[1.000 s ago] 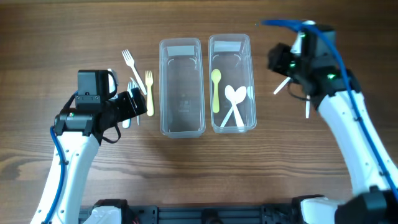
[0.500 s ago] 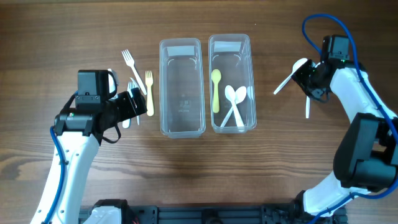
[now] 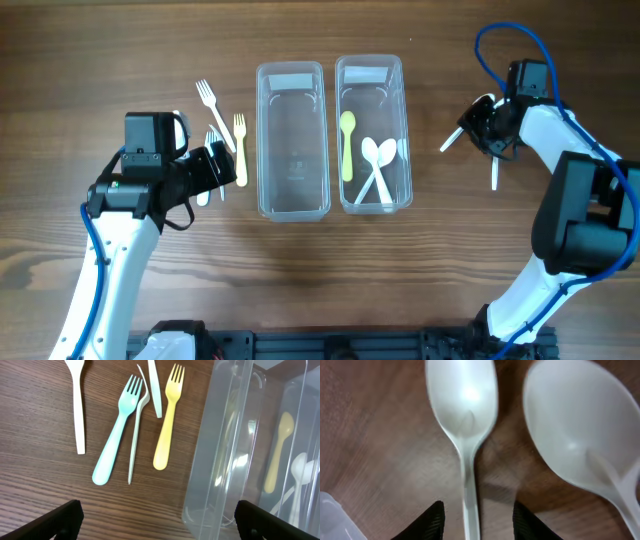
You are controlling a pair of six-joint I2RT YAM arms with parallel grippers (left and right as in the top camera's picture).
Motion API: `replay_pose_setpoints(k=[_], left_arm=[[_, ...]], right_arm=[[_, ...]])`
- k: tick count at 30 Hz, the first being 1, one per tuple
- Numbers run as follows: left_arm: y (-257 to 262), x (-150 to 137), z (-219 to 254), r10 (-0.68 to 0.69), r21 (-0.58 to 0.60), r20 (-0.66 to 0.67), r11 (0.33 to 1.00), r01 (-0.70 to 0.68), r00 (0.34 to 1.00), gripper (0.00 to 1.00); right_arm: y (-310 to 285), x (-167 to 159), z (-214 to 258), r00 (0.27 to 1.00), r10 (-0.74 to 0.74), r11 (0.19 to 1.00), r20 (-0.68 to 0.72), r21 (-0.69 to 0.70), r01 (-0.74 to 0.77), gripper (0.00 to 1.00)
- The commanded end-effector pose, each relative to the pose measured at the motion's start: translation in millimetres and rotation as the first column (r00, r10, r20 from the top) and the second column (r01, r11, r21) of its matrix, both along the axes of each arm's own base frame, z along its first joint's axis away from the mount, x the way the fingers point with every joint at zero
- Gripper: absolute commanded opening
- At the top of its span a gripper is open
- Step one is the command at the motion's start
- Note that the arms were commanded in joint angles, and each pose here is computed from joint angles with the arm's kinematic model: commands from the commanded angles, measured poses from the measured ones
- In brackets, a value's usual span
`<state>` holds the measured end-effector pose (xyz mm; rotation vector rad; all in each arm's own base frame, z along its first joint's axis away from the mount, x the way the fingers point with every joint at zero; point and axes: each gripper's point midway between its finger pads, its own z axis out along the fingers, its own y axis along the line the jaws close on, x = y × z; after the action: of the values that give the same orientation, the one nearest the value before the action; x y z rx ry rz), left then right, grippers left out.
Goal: Pack container
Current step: 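Move the right gripper back and grasp a white spoon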
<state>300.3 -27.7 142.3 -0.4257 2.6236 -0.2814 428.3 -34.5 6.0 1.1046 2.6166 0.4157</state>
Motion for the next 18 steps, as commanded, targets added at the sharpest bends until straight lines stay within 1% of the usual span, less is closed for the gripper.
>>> replay_pose_setpoints(k=[1,2,5,9,12,18], left_arm=[[3,4,4,-0.009,0.015,0.016,1.000,0.008,1.000,1.00],[3,4,4,-0.009,0.015,0.016,1.000,0.009,1.000,1.00],[3,4,4,-0.009,0.015,0.016,1.000,0.009,1.000,1.00],[3,4,4,-0.009,0.015,0.016,1.000,0.009,1.000,1.00],[3,4,4,-0.008,0.015,0.016,1.000,0.008,1.000,1.00],[3,4,4,-0.009,0.015,0.016,1.000,0.008,1.000,1.00]], right_arm=[[-5,1,7,0.999,-0.016,0.999,-0.051,-0.049,0.013,0.42],[-8,1,13,0.998,-0.015,0.996,-0.068,-0.089,0.009,0.42],[-14,13,38,0.998,0.020,0.986,-0.058,-0.161,-0.029,0.43],[-17,24,57,0.999,0.018,0.985,-0.032,-0.174,-0.024,0.43],[-17,24,54,0.999,0.014,0.985,-0.040,-0.169,-0.021,0.43],[-13,20,30,0.995,0.012,0.987,-0.096,-0.157,-0.027,0.43]])
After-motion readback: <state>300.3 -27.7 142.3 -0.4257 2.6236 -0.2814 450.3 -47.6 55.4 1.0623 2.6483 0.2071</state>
